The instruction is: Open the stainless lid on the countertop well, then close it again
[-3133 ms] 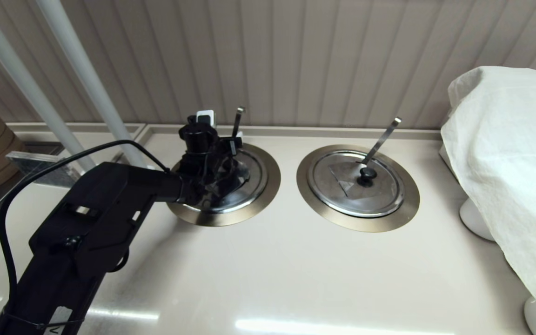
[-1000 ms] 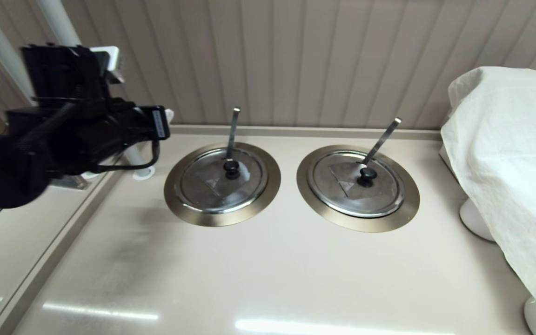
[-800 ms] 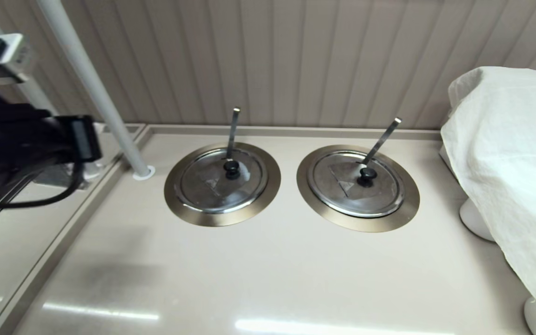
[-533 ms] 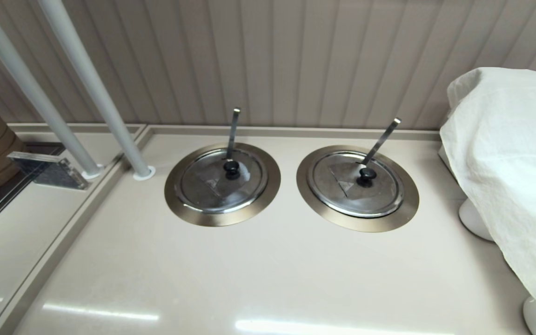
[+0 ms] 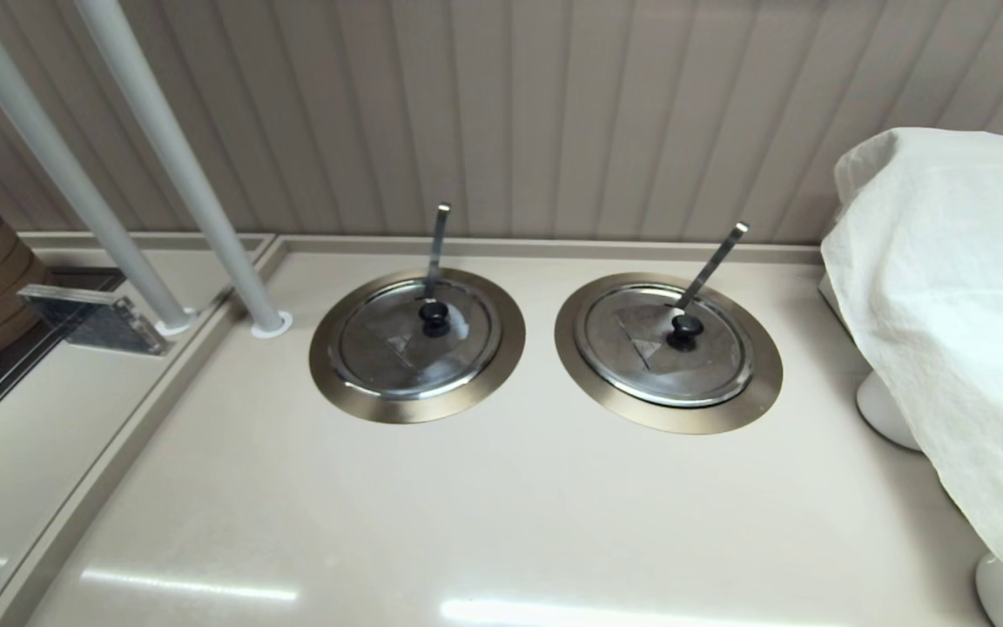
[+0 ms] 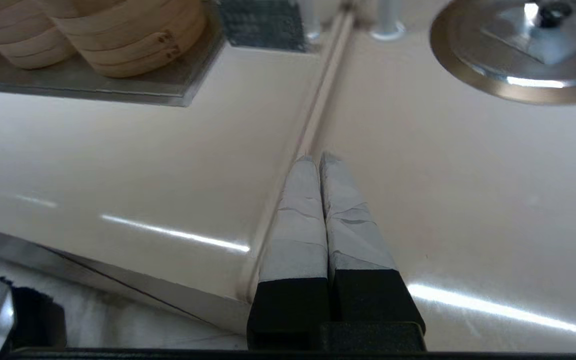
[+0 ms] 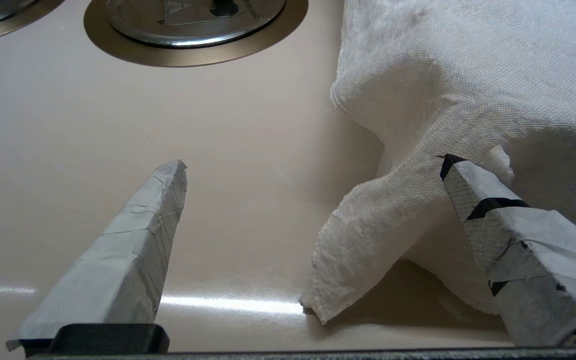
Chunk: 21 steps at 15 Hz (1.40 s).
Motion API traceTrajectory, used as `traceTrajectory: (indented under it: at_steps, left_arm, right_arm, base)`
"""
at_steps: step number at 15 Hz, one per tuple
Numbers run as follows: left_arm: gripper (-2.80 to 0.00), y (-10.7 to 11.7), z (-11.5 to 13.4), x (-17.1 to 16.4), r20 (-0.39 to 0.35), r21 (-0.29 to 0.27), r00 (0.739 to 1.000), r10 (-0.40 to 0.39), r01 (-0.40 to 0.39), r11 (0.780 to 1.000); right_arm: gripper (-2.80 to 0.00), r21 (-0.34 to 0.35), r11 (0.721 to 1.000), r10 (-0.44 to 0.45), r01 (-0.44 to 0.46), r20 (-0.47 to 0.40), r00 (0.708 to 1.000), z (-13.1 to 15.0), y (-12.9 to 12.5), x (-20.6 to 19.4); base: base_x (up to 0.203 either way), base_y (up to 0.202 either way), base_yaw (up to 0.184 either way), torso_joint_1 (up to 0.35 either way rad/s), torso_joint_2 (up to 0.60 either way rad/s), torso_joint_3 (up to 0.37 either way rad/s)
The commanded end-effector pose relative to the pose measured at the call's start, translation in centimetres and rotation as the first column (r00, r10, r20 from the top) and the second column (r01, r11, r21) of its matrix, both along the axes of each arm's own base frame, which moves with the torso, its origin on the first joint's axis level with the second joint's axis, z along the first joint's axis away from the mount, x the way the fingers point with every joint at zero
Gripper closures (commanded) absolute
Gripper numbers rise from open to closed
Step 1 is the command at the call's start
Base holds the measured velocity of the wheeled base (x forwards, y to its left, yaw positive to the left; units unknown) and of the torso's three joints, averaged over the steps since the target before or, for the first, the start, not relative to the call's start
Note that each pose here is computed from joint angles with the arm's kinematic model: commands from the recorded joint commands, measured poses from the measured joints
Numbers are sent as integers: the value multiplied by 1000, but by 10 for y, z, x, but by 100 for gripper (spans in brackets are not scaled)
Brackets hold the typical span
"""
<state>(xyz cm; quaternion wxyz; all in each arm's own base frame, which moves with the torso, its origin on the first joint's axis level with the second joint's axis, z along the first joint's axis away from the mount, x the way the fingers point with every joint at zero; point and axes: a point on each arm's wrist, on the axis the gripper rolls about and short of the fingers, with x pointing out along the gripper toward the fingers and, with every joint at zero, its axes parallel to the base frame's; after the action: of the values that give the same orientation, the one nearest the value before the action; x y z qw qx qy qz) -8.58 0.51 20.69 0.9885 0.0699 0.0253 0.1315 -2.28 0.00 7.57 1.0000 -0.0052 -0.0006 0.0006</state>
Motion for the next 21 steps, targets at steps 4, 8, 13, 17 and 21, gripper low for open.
traceTrajectory:
  at_steps: [4,8,13,17,21]
  left_arm:
    - [0,-6,-83,17,-99,-122,961,-257,244,962]
    - [0,-6,-126,56,-29,-123,957,-288,282,951]
    - [0,-6,-132,63,34,-20,954,-298,298,954]
    - [0,-6,-132,63,36,-41,957,-287,288,957]
    - [0,-6,-132,63,35,-38,957,-287,288,957]
  right_arm:
    - [-280,0,1000,0,0,0,1000,0,0,0]
    - [-280,0,1000,0,0,-1,1000,0,0,0]
    - [-280,0,1000,0,0,-1,1000,0,0,0]
    - [-280,-2,1000,0,0,0,1000,0,0,0]
    - [-280,-9,1000,1,-1,-1,1000,0,0,0]
  base:
    - [0,0,0,0,0,0]
    - [0,0,0,0,0,0]
    - [0,0,0,0,0,0]
    - [0,0,0,0,0,0]
    - [0,0,0,0,0,0]
